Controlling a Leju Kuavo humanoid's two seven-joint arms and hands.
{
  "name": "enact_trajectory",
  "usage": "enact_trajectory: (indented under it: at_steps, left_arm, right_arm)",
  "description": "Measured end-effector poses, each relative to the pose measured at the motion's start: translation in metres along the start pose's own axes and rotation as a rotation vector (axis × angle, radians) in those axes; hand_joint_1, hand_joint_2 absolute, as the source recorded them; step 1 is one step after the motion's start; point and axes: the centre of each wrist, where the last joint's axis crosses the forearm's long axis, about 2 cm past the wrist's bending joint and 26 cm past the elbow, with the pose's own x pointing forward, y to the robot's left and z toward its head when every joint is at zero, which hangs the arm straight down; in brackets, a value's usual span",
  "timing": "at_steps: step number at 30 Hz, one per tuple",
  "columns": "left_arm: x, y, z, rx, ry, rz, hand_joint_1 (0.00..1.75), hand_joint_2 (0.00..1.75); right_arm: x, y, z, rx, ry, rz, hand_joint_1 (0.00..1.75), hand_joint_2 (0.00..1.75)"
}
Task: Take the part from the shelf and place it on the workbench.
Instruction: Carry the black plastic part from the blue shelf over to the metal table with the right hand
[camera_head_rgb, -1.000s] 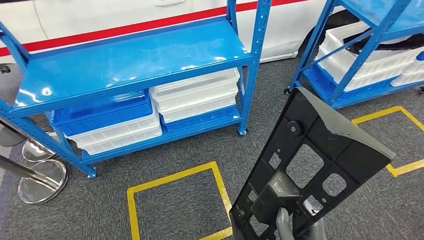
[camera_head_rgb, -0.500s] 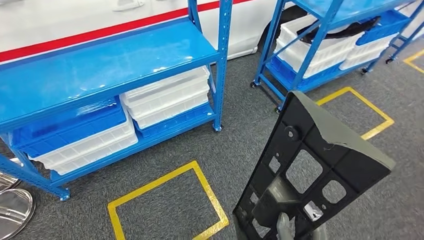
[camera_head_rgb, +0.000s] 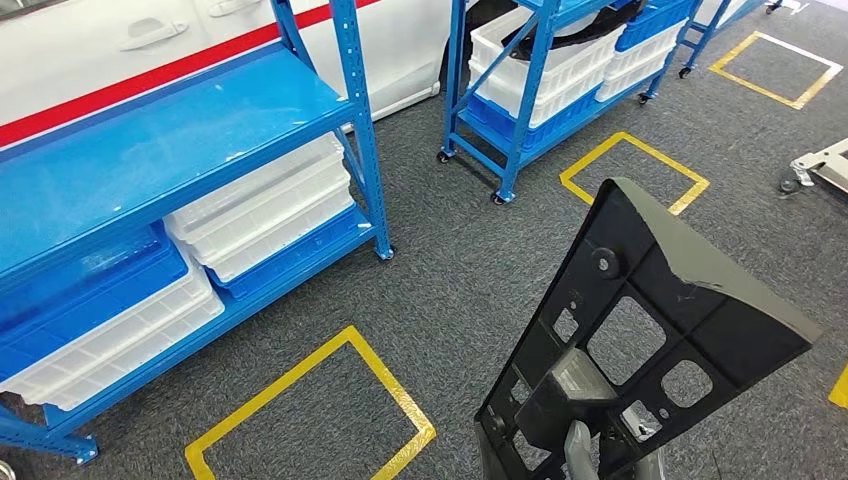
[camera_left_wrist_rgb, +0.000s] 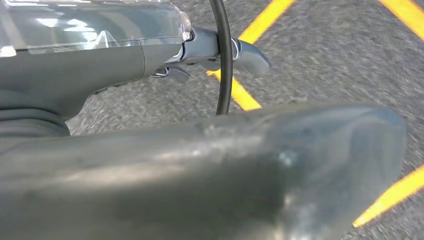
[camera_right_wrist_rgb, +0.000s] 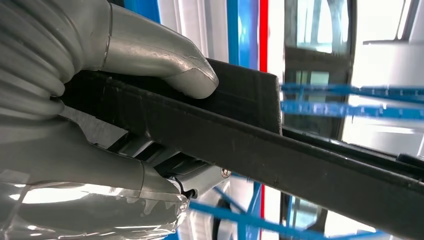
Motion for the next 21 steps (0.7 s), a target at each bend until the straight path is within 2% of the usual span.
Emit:
enact_trajectory:
  at_steps: [21]
  left_arm:
    - [-0.0068, 0.0021, 0.0038, 0.012, 0.015, -0.002, 0.00, 0.00]
  right_arm:
    - [0.0000, -0.0009, 0.0008, 0.003, 0.006, 0.001, 1.75, 1.75]
